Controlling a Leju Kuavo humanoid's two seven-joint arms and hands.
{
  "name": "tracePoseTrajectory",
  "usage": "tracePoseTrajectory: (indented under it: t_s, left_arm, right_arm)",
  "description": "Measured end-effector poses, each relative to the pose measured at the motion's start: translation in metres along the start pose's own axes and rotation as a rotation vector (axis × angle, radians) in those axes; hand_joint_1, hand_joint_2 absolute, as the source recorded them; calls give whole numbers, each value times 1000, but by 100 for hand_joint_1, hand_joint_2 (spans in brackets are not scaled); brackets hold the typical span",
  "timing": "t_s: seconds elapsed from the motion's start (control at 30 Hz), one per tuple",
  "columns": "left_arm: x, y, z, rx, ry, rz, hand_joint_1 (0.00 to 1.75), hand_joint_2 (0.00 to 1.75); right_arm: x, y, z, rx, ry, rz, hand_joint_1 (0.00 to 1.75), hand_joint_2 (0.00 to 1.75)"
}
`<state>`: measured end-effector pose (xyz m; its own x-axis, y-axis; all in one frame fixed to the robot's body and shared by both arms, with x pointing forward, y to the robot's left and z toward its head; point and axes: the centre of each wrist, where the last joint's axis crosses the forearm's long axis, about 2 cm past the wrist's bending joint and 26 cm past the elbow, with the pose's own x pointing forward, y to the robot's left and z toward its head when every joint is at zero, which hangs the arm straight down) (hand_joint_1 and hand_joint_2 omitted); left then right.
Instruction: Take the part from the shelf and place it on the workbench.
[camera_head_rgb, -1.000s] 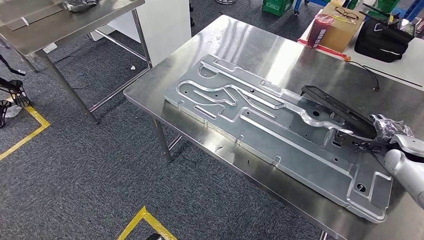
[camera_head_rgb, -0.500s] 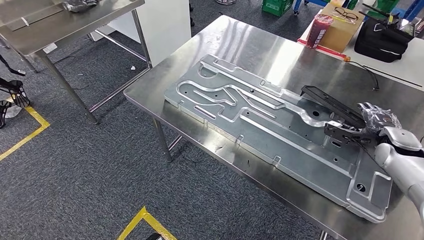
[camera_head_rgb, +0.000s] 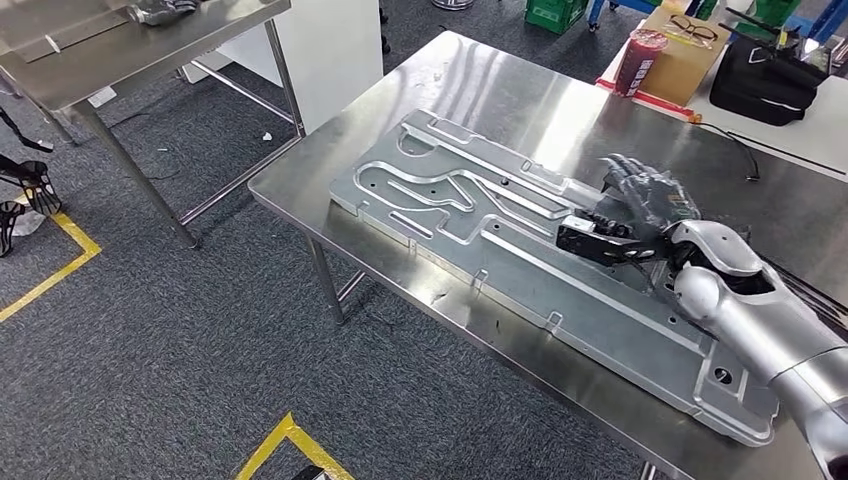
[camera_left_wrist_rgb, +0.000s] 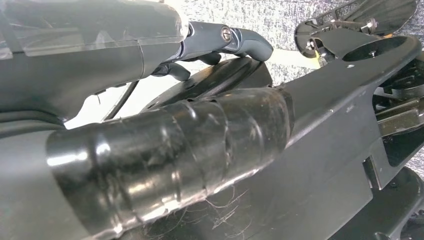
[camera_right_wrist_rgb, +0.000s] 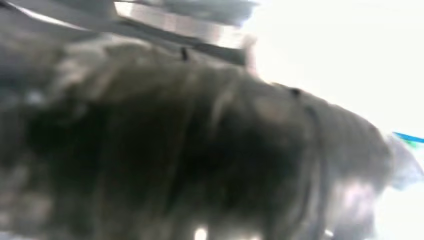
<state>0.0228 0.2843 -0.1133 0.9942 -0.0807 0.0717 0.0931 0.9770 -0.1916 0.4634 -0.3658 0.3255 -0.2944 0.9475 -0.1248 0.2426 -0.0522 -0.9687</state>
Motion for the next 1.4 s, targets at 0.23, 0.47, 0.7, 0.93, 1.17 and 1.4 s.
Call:
tracePoseTrajectory:
  t_s: [0.23, 0.47, 0.7, 0.93, 1.17, 1.4]
  left_arm:
    - [0, 0, 0, 11, 13, -7, 0, 0]
    - [0, -1, 0, 35, 19, -16, 0, 0]
    - [1, -1, 0, 33, 20, -16, 0, 0]
    - [3, 2, 0, 35, 17, -18, 0, 0]
    - [3, 4, 1, 33, 16, -19, 0, 0]
    - [4, 3, 1, 26, 14, -20, 0, 0]
  right_arm:
    - [18, -13, 4, -78, -72, -56, 0, 0]
    - [7, -16, 14, -119, -51, -60, 0, 0]
    - [-3, -27, 17, -156, -36, -52, 0, 0]
    - [-5, -24, 19, -150, -34, -52, 0, 0]
    - [-11, -27, 22, -157, -38, -37, 0, 0]
    - [-15, -25, 26, -149, -34, -29, 0, 0]
